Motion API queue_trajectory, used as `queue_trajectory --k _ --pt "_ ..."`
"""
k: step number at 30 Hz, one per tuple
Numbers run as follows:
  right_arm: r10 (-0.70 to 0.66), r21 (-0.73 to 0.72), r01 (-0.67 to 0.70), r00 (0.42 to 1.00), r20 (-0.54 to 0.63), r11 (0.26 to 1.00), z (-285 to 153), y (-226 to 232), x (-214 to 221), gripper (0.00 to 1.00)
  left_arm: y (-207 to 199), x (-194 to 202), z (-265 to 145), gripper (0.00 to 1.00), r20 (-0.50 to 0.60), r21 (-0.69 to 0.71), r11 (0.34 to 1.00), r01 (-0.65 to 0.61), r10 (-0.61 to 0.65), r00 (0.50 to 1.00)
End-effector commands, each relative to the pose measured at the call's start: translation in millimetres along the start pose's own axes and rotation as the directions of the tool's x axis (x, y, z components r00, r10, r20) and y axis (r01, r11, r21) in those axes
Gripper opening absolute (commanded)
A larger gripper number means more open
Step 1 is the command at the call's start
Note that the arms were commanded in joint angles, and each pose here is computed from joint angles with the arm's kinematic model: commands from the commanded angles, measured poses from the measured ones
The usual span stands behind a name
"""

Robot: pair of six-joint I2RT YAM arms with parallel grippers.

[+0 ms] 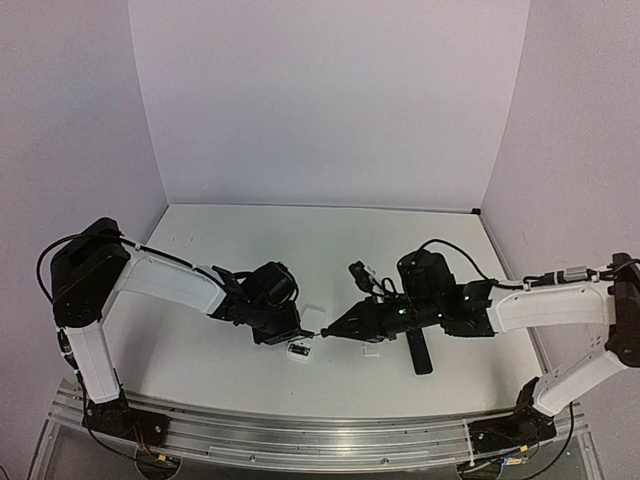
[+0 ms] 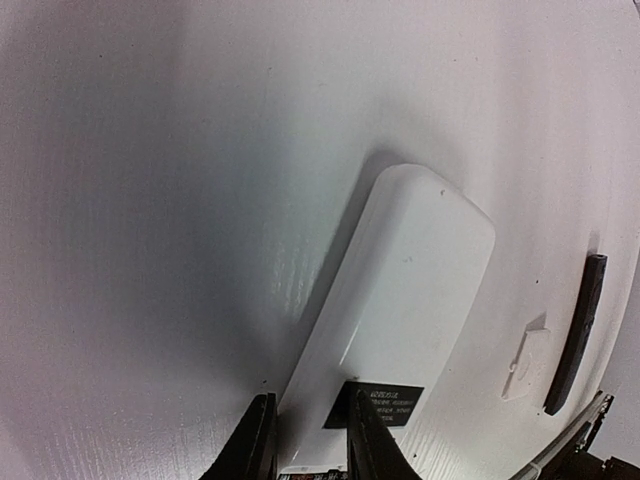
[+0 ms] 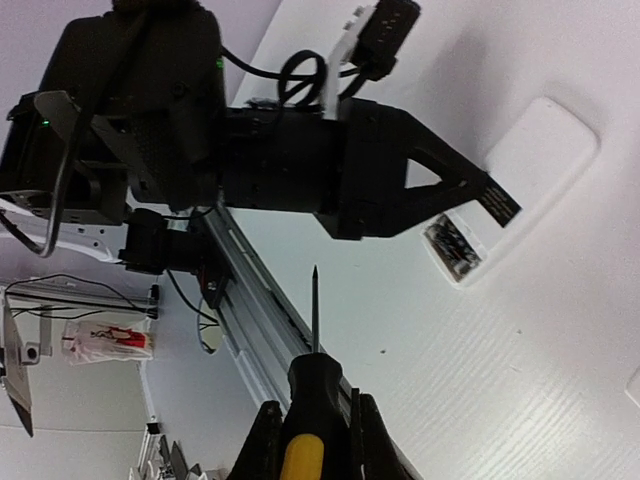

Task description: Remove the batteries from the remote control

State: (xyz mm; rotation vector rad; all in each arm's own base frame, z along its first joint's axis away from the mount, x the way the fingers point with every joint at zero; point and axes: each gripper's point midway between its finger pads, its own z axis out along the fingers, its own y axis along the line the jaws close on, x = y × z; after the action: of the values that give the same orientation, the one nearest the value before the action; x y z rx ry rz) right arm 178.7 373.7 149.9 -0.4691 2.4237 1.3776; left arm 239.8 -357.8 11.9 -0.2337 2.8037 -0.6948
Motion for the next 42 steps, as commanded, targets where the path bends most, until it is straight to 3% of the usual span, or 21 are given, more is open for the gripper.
queue_trajectory --k 1,7,12,15,19,30,42 --pt "-0.057 0.207 0.059 0.998 -0.016 0.976 -21.9 -29.8 5.4 0.0 71.5 71.0 30.1 0.24 -0.247 -0.201 0.978 -0.059 0.007 0.969" --pt "-0.091 0.321 0.078 0.996 0.024 0.944 -50.7 -43.4 5.8 0.0 32.5 38.7 8.7 0.5 -0.131 -0.128 0.985 -0.112 0.095 0.987" --pt "-0.096 0.323 0.072 0.994 0.059 0.944 -67.9 -41.7 8.9 0.0 -6.4 12.3 -15.2 0.75 -0.038 -0.063 0.983 -0.172 0.17 0.985" --pt "-0.089 0.343 0.062 0.994 0.062 0.937 -74.5 -46.8 13.4 0.0 -15.9 -2.7 -22.6 0.9 0.014 -0.087 0.975 -0.207 0.209 0.978" --pt "-0.083 0.368 0.052 0.994 0.069 0.928 -81.7 -53.6 18.2 0.0 -11.0 -15.0 -19.1 0.98 0.028 -0.198 0.954 -0.226 0.235 0.971" --pt "-0.099 0.415 0.047 0.99 0.103 0.908 -99.2 -62.5 21.4 0.0 -13.7 -20.3 11.3 0.97 -0.029 -0.308 0.902 -0.302 0.309 0.951" --pt "-0.114 0.454 0.043 0.985 0.13 0.89 -111.0 -71.7 23.7 0.0 -3.2 -12.1 33.8 0.65 -0.09 -0.431 0.827 -0.361 0.358 0.929"
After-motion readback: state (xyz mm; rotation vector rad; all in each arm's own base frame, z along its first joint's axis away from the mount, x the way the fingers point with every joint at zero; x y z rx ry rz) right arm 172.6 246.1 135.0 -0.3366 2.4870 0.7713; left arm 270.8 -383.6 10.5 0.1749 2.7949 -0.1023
